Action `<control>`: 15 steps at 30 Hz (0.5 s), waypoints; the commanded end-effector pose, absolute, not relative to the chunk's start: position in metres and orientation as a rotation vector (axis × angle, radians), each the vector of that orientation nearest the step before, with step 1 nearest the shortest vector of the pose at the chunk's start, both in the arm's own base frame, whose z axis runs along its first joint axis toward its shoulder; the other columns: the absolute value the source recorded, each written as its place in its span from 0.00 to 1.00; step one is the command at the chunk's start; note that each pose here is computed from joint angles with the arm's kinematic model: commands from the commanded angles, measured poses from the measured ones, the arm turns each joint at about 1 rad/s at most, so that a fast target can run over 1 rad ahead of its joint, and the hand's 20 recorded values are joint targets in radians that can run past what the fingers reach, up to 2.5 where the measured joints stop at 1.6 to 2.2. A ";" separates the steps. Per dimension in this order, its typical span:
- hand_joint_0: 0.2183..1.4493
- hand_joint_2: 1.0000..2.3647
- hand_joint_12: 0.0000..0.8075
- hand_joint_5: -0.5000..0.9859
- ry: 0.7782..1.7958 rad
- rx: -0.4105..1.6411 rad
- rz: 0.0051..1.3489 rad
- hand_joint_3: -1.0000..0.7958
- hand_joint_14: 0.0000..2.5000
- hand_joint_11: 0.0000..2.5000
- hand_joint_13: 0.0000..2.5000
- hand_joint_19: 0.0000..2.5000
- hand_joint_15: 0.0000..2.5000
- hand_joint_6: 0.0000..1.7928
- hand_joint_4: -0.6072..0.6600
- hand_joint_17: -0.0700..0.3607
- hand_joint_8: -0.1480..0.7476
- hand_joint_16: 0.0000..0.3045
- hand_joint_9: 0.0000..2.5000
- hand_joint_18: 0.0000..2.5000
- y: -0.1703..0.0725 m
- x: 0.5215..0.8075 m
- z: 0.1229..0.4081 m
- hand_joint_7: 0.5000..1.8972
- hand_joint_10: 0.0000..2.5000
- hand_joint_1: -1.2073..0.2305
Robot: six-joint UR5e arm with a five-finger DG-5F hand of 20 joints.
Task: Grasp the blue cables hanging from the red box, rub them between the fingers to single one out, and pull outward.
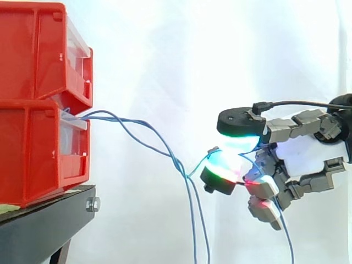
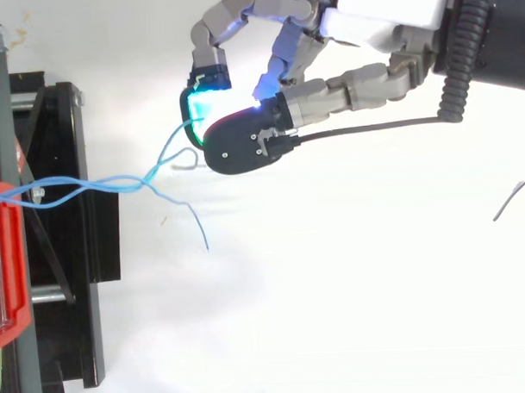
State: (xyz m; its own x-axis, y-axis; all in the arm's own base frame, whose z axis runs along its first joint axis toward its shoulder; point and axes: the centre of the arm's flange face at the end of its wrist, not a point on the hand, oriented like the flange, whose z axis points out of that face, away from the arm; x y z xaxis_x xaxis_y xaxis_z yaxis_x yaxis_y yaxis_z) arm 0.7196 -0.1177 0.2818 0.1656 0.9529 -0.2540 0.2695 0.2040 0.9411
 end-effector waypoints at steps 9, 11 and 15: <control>0.35 0.02 0.36 0.28 1.338 1.296 0.760 0.55 0.01 0.35 0.44 0.34 0.39 0.52 0.39 0.37 0.39 0.13 0.49 0.37 -0.117 0.720 0.281 0.46 0.01 0.23; 0.35 0.02 0.36 0.28 1.337 1.295 0.761 0.55 0.01 0.35 0.44 0.34 0.39 0.52 0.39 0.37 0.40 0.13 0.50 0.37 -0.117 0.720 0.282 0.46 0.01 0.23; 0.35 0.02 0.36 0.28 1.338 1.296 0.760 0.55 0.01 0.35 0.44 0.34 0.40 0.52 0.39 0.37 0.39 0.13 0.50 0.37 -0.117 0.720 0.281 0.46 0.01 0.23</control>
